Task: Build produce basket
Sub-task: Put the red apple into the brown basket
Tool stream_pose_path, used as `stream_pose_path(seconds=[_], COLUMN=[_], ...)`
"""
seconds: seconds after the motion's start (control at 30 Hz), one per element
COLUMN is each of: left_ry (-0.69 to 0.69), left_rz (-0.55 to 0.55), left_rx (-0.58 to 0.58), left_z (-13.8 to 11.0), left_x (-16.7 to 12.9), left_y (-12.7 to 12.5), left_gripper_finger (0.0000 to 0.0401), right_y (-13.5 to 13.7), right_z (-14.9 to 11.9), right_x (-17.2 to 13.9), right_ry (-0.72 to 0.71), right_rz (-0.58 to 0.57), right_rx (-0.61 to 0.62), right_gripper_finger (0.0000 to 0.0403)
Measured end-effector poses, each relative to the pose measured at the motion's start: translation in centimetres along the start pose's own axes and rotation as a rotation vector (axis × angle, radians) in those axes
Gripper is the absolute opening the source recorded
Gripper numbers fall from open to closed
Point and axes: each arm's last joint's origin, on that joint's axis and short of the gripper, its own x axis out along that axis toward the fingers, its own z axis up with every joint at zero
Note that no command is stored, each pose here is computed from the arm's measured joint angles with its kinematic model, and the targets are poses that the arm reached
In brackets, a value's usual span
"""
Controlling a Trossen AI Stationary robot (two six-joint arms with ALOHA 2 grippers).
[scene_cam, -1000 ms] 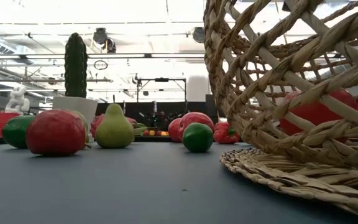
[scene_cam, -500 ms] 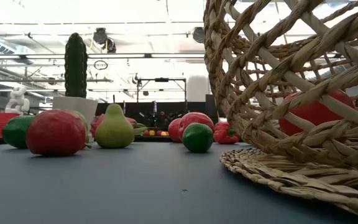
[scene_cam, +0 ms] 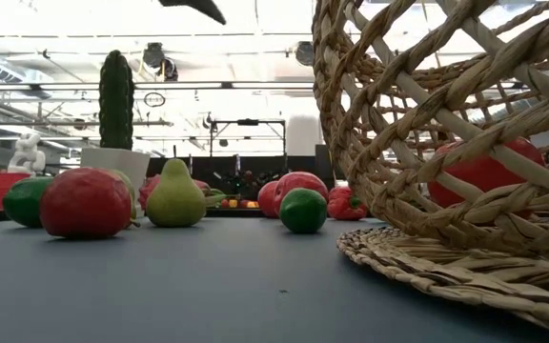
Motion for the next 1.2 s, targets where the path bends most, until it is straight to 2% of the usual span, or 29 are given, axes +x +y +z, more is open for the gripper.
stream_pose_path(seconds=[0.1,0.2,0.27,0.4,0.5,0.63,0.77,0.97,1.07,1.2], left_ry=[0.081,0.139,0.149,0.166,0.227,0.413,0.520,0.569,0.521,0.389], left_rz=[0.036,0.028,0.015,0.059,0.122,0.232,0.388,0.397,0.394,0.340], left_rx=[-0.136,-0.248,-0.262,-0.222,-0.221,-0.358,-0.455,-0.527,-0.549,-0.557], left_z=[-1.7,-3.1,-3.6,-4.4,-5.1,-6.1,-7.0,-6.3,-5.1,-2.3], left_x=[0.1,0.2,0.3,1.0,2.1,3.9,5.9,9.0,9.5,10.1], left_y=[-0.7,-1.6,-2.2,-2.5,-2.6,-2.1,-1.6,-1.3,-0.5,0.9], left_gripper_finger=[0.0378,0.0378,0.0378,0.0378,0.0379,0.0379,0.0379,0.0382,0.0389,0.0392], right_y=[-0.1,-0.2,-0.3,-0.4,-0.5,-0.6,-0.6,-0.6,-0.6,-0.6], right_z=[0.0,-0.1,-0.1,-0.2,-0.3,-0.4,-0.4,-0.4,-0.4,-0.4], right_x=[-0.4,-0.8,-0.9,-1.2,-1.4,-1.4,-1.4,-1.4,-1.4,-1.3], right_ry=[-0.017,-0.028,-0.034,-0.036,-0.027,-0.028,-0.028,-0.028,-0.027,-0.025], right_rz=[-0.017,-0.022,-0.025,-0.048,-0.056,-0.076,-0.076,-0.076,-0.077,-0.077], right_rx=[-0.056,-0.098,-0.125,-0.161,-0.182,-0.149,-0.125,-0.127,-0.145,-0.149], right_gripper_finger=[0.0118,0.0118,0.0118,0.0118,0.0118,0.0118,0.0118,0.0118,0.0118,0.0118])
